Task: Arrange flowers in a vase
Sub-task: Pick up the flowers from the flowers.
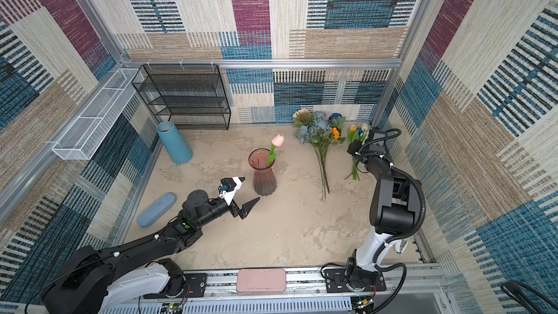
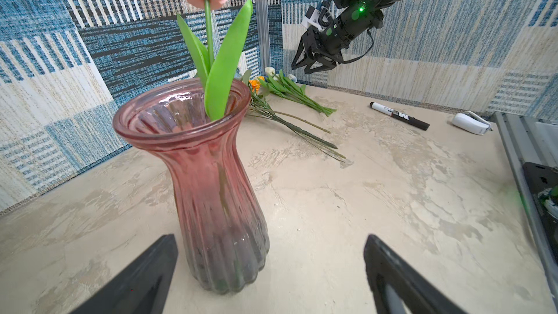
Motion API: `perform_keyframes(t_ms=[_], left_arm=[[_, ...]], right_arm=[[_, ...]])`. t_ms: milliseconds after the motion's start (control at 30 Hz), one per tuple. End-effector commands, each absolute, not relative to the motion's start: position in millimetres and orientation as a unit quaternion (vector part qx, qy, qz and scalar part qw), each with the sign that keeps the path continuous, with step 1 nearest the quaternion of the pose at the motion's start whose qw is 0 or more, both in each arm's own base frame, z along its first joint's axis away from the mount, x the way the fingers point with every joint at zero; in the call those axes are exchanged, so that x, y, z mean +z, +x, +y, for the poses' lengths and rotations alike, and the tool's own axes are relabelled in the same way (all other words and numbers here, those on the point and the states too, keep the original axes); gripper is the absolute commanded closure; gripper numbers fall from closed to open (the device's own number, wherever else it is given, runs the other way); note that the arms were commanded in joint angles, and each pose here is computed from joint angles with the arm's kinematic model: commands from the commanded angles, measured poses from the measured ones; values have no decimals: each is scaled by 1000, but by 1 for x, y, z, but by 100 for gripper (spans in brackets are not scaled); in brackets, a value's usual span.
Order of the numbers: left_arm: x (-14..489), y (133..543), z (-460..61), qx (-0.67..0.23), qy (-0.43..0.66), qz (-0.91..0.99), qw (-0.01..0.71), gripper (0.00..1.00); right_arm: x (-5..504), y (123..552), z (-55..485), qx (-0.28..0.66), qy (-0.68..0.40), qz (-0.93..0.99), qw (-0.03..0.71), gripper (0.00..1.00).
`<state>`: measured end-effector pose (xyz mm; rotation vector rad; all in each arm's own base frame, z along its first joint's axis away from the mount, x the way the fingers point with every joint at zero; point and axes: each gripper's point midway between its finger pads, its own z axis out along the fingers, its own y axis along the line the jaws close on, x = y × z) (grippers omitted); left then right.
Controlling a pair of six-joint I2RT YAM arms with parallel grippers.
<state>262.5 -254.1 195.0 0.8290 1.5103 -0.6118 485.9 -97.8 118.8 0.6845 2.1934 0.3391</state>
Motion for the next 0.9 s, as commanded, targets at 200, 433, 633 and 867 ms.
perform_keyframes(t_ms=[200,433,633,867], left_arm=[[197,266,-253,-252,362,645,624,1],[196,266,-253,-250,362,646,624,1],[194,268,-253,-245,361,650,623,1],[195,270,-251,-238,359,650,626,1]], right_arm=[[72,477,-124,131,314,870,357,51],[45,478,-125,136,318,875,338,61],[32,481,-122,149,314,876,335,71],[43,480,-121,151,312,872,346,87]])
